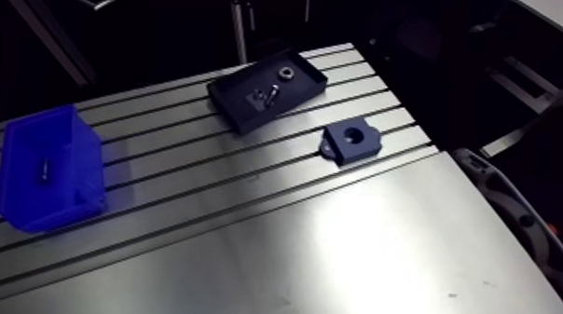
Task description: Pick up the bearing and press it into the housing until flush.
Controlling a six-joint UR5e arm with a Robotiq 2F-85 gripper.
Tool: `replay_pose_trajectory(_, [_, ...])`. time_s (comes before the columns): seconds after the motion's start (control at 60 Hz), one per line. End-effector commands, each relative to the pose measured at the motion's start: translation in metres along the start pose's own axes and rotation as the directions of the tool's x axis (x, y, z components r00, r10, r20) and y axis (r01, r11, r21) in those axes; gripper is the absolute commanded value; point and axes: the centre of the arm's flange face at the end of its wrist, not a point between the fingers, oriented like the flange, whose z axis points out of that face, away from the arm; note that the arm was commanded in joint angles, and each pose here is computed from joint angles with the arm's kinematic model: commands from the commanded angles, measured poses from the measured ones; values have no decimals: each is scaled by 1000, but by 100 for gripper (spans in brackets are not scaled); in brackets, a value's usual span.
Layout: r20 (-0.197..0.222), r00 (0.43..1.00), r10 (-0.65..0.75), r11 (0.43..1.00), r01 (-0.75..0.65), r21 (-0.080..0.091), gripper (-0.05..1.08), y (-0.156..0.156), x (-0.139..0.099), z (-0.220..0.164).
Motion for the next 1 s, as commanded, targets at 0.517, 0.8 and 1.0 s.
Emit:
replay_pose_trajectory(0.517, [19,1000,7,1000,-7,8,14,12,19,54])
replay_pose_trajectory(0.8, [27,1000,6,1000,-7,11,20,13,20,62])
replay_pose_trajectory(1.0, [35,999,9,1000,-9,15,23,13,19,69])
